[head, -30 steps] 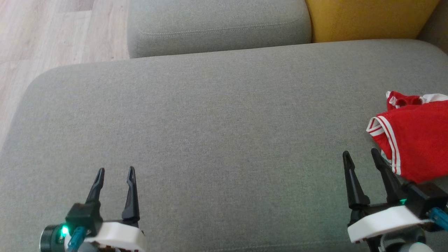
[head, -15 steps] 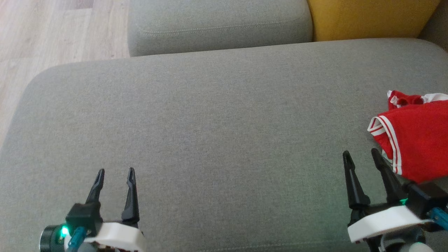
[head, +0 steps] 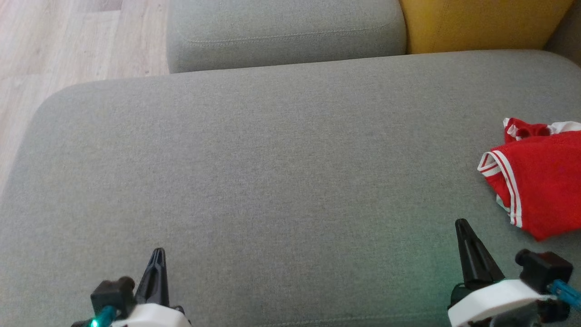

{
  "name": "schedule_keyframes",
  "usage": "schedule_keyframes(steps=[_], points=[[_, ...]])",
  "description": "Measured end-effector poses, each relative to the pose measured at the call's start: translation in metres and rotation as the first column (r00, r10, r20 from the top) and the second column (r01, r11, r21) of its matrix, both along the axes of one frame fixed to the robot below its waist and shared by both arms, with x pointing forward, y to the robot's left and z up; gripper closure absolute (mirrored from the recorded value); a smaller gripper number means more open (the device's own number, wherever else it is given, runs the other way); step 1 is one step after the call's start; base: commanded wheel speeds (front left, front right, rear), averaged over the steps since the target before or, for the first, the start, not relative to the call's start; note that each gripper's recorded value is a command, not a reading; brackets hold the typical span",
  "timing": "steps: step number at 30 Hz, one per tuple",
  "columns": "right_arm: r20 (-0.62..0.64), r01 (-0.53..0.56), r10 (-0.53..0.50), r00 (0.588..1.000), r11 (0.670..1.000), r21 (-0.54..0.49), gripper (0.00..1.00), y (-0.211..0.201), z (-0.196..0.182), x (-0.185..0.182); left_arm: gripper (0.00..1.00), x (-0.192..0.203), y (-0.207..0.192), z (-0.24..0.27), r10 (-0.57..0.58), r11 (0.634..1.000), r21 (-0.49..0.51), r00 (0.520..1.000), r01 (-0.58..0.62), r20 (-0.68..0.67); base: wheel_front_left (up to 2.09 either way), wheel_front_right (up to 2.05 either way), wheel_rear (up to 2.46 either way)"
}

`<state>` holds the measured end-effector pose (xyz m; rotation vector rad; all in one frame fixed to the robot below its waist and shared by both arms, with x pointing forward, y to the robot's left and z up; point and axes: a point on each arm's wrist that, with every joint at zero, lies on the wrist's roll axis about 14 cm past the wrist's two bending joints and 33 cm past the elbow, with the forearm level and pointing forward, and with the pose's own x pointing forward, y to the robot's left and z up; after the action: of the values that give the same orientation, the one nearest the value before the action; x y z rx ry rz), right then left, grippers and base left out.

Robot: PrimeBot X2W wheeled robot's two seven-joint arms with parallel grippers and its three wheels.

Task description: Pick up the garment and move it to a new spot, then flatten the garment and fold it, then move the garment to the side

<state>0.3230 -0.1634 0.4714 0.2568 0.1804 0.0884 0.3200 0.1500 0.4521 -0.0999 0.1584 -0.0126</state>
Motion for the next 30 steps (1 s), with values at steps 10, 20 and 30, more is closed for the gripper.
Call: schedule_keyframes(steps=[10,20,30], points=[[-0.018,0.022,-0.02,1.0,0.993,0.117,1.0,0.0,-0.004,0.0,1.0,0.003,0.006,-0.008,0.03,0.994,-0.108,0.998,-0.036,-0.057,0.0,0.0,0.0],[-0.015,0.044,-0.042,0.999,0.972,0.23,1.0,-0.002,-0.001,0.006,1.0,0.007,0.01,-0.011,0.054,0.972,-0.221,0.994,-0.073,-0.091,0.0,0.0,0.0],[-0.022,0.068,-0.065,0.998,0.939,0.338,1.0,-0.004,0.0,0.011,1.0,0.01,0.014,-0.015,0.07,0.937,-0.332,0.989,-0.111,-0.132,0.0,0.0,0.0]])
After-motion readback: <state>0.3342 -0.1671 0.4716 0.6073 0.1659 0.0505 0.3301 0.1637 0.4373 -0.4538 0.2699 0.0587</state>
